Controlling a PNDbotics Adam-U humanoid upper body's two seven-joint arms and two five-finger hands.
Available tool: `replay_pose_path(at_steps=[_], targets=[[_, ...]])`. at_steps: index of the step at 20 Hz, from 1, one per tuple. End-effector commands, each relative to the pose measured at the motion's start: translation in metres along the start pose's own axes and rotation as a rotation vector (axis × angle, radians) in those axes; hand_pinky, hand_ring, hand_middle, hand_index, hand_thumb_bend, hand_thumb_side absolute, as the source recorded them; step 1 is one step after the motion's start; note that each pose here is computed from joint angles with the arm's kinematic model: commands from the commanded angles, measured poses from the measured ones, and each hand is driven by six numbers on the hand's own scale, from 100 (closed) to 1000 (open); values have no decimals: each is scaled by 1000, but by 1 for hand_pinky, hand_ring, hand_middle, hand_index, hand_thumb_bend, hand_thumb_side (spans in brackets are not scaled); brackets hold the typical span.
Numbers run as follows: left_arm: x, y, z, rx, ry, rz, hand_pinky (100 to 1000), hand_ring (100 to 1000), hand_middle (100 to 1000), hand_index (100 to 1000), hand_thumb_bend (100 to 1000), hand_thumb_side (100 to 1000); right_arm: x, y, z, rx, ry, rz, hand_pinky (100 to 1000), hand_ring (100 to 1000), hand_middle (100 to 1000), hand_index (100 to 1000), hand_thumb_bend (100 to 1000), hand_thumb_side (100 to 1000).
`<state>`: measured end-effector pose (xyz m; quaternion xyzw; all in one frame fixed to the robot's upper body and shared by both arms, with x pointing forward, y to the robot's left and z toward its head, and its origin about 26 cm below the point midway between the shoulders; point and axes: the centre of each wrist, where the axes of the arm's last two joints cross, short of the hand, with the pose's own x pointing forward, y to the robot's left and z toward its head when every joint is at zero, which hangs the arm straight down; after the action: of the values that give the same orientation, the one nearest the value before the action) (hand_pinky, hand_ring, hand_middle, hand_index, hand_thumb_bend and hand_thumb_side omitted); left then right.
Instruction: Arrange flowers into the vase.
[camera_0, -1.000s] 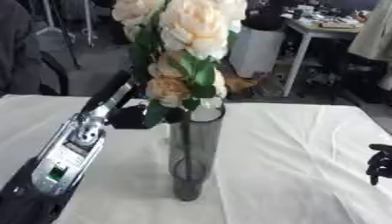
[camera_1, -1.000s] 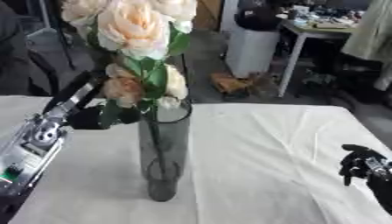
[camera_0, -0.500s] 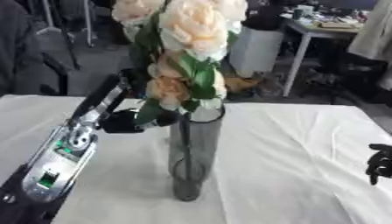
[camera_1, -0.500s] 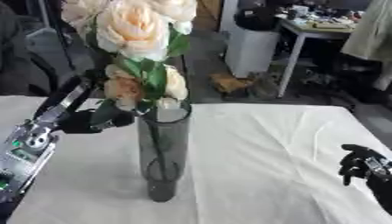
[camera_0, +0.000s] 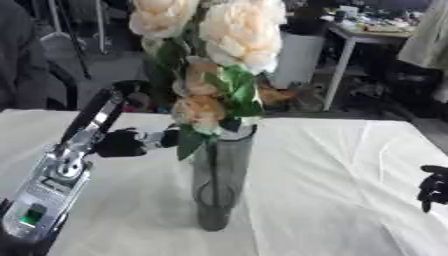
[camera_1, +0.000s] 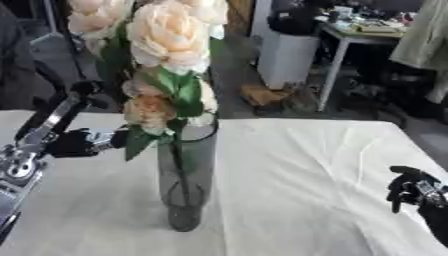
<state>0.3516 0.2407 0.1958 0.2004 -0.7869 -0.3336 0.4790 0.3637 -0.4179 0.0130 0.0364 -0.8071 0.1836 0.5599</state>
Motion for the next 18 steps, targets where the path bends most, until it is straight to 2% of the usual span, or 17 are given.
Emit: replay_pose_path(at_steps=[1,10,18], targets=[[5,15,1,54,-20,-13,783,902,673,798,1000,673,13,-16,-4,59,-70,85,316,473,504,800,100,759],[-18,29,22,234,-16,116,737,902,646,798,1000,680,16,-18,-4,50,-78,83,317,473,505,801,100,764],[-33,20,29,368,-39,265,718,887,628,793,1000,698,25,-17,-12,63,-102,75,320,475,507,802,100,760]])
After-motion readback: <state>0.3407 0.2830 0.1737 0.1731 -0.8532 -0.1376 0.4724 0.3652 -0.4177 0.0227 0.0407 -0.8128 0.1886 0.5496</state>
